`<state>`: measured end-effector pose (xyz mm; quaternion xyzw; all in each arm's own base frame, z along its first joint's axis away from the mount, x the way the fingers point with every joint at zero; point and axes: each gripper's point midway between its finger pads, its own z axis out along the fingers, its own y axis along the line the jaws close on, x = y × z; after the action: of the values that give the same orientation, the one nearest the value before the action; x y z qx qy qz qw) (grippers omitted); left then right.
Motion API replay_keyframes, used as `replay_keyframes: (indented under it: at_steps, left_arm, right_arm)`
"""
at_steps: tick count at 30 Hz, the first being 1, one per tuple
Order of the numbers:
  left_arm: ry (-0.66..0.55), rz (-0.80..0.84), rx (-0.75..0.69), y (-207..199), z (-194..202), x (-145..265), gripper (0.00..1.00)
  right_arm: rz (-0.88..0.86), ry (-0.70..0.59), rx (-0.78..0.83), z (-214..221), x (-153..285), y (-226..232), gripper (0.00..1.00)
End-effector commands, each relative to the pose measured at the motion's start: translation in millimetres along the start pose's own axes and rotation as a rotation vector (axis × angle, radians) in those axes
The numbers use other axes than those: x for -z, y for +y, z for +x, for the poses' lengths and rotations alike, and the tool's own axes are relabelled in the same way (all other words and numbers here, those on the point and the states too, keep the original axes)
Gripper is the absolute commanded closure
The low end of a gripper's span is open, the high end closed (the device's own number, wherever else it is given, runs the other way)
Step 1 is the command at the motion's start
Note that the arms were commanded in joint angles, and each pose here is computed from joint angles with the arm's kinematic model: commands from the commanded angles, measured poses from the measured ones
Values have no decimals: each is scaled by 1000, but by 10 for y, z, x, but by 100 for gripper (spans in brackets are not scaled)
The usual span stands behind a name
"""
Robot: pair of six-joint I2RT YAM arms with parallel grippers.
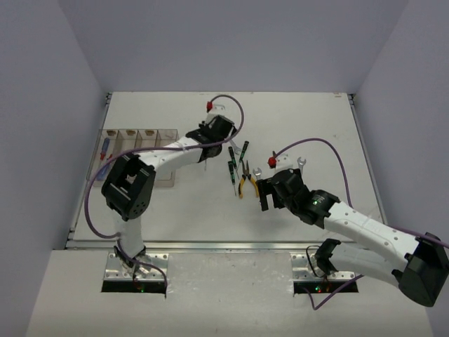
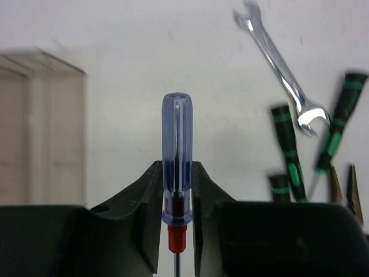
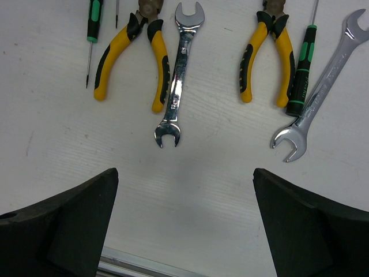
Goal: Sort the tools into containers
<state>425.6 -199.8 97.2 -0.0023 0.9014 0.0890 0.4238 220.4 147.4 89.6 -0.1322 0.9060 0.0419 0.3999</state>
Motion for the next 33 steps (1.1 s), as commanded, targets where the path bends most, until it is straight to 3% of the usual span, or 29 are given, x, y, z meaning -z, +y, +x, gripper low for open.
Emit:
replay_keyframes:
  at_steps: [1, 2, 3, 5, 9, 16, 33]
  left_arm:
    - [-341, -360, -147, 1453, -1473, 305, 100]
    - [-338, -445, -194, 1848, -1491, 269, 100]
    - [-335, -468, -208, 1964, -1484, 260, 100]
    - [-404, -546, -140, 2595, -1499, 226, 100]
    - [-493, -609, -74, 3267, -1388, 247, 100]
    - [-262, -708, -377, 3673, -859, -87, 100]
    - [-97, -619, -542, 3744, -37, -793, 100]
  right_arm:
    - [10, -46, -16, -149, 31, -29, 1]
    - [3, -43, -15, -148, 31, -17, 1]
    - [1, -42, -14, -148, 31, -13, 1]
    - [-5, -41, -17, -147, 29, -11, 1]
    - [-30, -32, -20, -125, 22, 21, 1]
    - [-70, -43, -22, -160, 75, 62, 1]
    - [-66, -10, -4, -104, 22, 76, 1]
